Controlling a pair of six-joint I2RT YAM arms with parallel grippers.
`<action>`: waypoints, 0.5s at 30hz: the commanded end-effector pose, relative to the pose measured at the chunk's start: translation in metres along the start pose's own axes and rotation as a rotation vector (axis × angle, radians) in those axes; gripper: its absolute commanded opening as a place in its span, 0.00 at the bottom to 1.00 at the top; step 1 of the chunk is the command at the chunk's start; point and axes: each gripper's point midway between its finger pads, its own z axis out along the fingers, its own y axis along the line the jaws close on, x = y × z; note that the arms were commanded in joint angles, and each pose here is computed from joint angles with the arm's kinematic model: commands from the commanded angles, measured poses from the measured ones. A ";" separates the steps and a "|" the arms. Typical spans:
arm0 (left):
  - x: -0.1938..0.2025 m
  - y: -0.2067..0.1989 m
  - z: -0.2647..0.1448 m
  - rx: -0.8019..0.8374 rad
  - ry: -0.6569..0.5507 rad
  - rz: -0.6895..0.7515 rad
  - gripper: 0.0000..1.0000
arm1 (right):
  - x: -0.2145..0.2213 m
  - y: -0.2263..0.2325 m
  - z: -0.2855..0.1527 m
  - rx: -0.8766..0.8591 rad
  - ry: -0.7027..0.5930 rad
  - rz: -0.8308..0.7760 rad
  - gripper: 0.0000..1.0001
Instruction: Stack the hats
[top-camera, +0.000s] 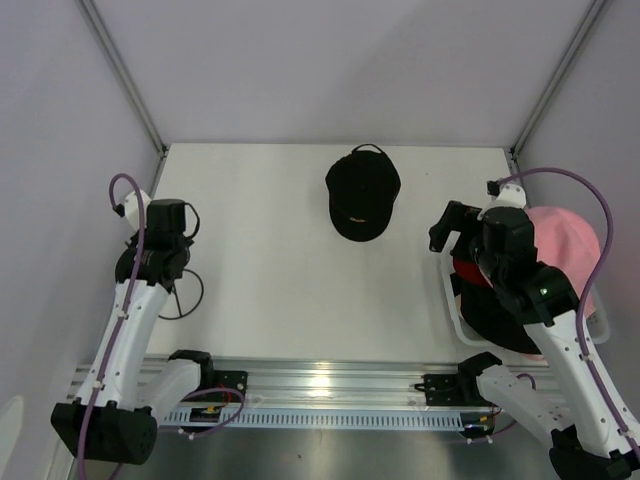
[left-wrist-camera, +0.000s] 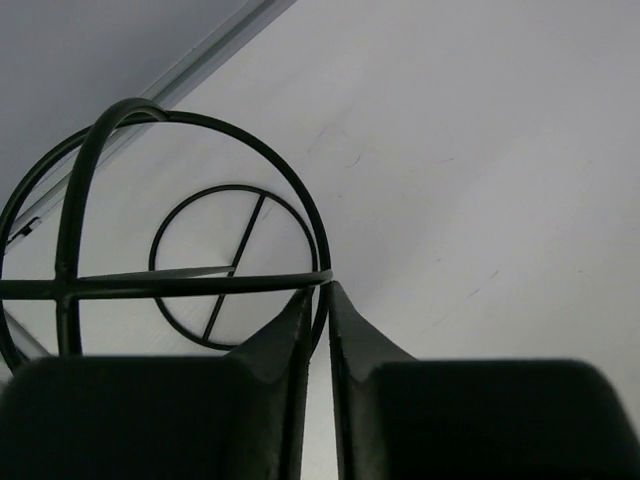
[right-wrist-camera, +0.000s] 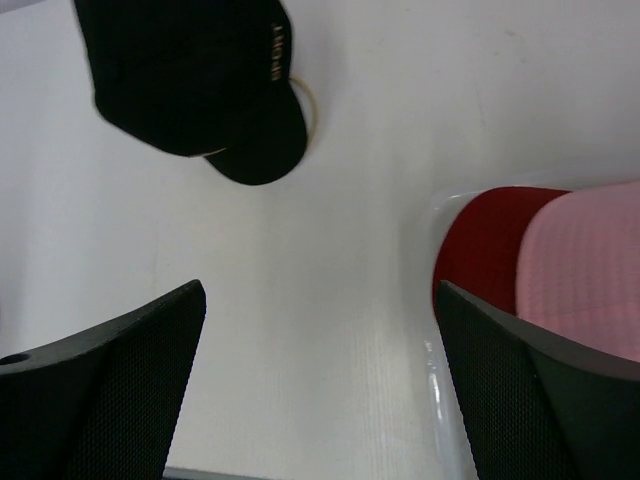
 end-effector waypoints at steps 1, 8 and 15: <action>-0.022 -0.011 -0.013 0.105 -0.075 -0.047 0.10 | -0.030 -0.025 -0.003 0.149 -0.086 -0.021 0.99; -0.007 -0.020 -0.014 0.169 -0.014 0.006 0.01 | -0.058 -0.041 -0.024 0.222 -0.163 -0.021 0.99; 0.017 0.000 -0.011 0.077 0.058 0.068 0.52 | -0.057 -0.042 -0.034 0.204 -0.171 -0.012 1.00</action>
